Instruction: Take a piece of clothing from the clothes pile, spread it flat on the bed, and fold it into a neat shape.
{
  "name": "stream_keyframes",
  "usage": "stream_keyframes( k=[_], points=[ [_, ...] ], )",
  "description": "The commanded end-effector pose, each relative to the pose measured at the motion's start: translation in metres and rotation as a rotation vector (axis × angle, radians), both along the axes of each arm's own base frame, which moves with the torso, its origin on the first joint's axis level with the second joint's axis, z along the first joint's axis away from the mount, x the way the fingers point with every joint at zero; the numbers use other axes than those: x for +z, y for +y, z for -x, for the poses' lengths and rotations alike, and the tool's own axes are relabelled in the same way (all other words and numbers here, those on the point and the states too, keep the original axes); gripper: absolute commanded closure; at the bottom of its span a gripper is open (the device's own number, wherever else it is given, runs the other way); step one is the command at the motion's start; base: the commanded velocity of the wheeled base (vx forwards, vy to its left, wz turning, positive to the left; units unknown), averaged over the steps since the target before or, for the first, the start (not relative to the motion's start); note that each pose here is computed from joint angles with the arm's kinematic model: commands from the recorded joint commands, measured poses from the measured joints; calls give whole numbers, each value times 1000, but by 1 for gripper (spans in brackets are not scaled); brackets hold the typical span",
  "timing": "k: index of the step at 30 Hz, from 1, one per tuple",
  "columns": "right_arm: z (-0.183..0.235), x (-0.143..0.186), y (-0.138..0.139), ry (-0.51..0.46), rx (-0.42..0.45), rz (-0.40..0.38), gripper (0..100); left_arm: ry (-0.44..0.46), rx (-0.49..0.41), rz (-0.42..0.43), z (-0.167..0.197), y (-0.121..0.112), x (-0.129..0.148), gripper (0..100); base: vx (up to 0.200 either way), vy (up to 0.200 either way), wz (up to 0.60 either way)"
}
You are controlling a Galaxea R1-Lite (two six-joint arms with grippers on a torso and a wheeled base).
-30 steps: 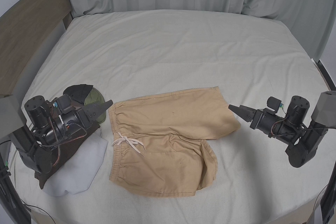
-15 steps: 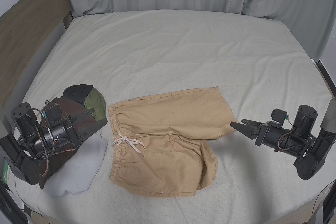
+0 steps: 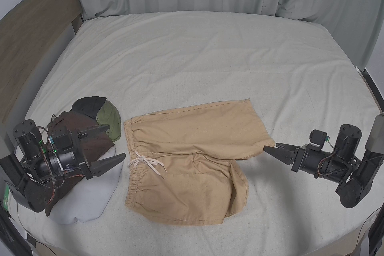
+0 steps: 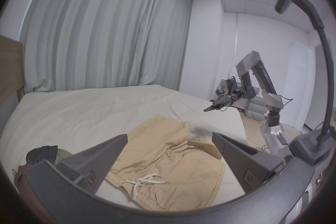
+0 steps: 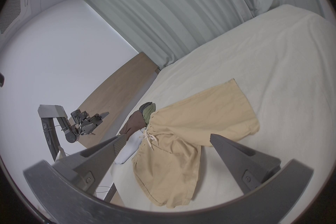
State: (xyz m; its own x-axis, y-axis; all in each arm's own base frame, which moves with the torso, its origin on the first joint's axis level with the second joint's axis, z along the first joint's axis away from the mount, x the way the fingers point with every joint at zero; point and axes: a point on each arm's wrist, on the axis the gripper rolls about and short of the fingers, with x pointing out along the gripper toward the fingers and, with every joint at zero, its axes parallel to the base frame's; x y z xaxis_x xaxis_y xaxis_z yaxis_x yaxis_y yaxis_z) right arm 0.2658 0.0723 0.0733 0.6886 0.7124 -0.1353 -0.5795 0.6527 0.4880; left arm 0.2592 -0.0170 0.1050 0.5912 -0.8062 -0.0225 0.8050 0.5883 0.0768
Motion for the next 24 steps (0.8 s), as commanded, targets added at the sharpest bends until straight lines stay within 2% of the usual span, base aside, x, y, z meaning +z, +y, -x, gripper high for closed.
stream_keyframes(
  k=[1, 13, 24],
  points=[
    [-1, -20, 0, 78, 10, 15, 0, -6, -29, -34, -5, 4, -12, 0, 0, 0, 0],
    [-4, -41, 3, 153, 22, 31, 0, -4, -29, -49, -4, 5, -18, 0, 0, 0, 0],
    [-4, -79, 9, 282, 44, 60, 0, -5, -33, -53, -4, 5, -19, 0, 0, 0, 0]
  ],
)
